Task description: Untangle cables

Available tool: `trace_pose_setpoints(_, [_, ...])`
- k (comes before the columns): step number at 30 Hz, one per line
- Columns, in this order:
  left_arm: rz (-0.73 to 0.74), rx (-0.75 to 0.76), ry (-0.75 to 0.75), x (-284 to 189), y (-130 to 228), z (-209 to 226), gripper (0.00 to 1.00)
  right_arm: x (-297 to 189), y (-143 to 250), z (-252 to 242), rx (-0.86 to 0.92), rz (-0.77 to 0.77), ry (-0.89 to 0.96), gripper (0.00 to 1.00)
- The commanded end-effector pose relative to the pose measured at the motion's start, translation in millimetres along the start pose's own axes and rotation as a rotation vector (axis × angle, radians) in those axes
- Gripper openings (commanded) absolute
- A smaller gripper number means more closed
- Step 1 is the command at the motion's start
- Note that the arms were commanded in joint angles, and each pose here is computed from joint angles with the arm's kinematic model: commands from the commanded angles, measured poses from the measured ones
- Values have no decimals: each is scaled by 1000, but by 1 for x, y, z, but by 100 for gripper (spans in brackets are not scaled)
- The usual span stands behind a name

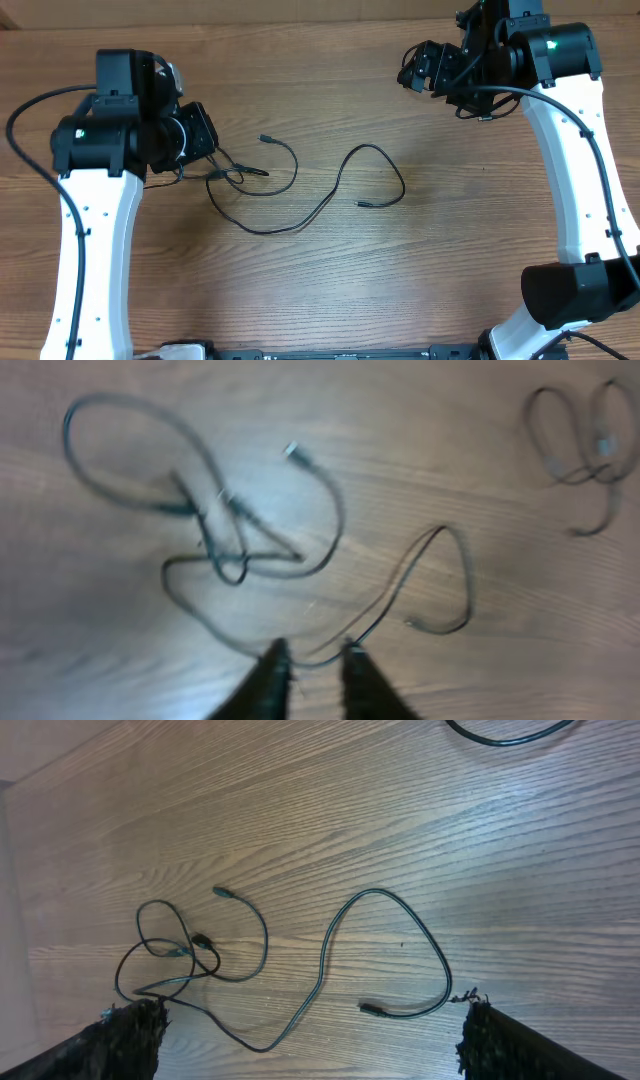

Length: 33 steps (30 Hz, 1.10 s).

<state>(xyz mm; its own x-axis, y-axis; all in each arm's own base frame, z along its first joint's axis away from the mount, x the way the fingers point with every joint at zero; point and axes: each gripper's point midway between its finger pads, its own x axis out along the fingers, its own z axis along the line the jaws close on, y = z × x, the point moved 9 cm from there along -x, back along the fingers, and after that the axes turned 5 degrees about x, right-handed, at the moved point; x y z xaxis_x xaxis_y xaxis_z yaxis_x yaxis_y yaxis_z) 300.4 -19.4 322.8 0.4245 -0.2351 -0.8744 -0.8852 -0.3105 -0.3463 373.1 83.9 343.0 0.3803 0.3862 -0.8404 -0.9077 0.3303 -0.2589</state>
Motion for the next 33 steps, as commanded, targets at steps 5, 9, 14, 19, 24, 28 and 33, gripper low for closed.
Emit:
trace_pose_setpoints(5, [225,-70,-124,60,-2,16,43,7,2,3,-20,20,-6,95])
trace_pose_setpoints(9, [276,-100,-145,92,-8,22,46,10,1,2,-16,28,-1,95])
trace_pose_setpoints(14, [299,-131,-158,126,-15,28,56,16,0,1,-12,41,6,95])
trace_pose_setpoints(19, [316,-193,-210,146,-17,36,54,22,-1,-1,-7,54,13,95])
trace_pose_setpoints(24, [308,-203,-220,152,-19,38,43,23,-1,-2,-6,56,18,95])
trace_pose_setpoints(28, [299,-200,-210,153,-20,37,4,26,-2,-3,-3,63,22,95])
trace_pose_setpoints(33, [292,-174,-151,144,-26,30,4,32,-2,-5,4,81,32,95])
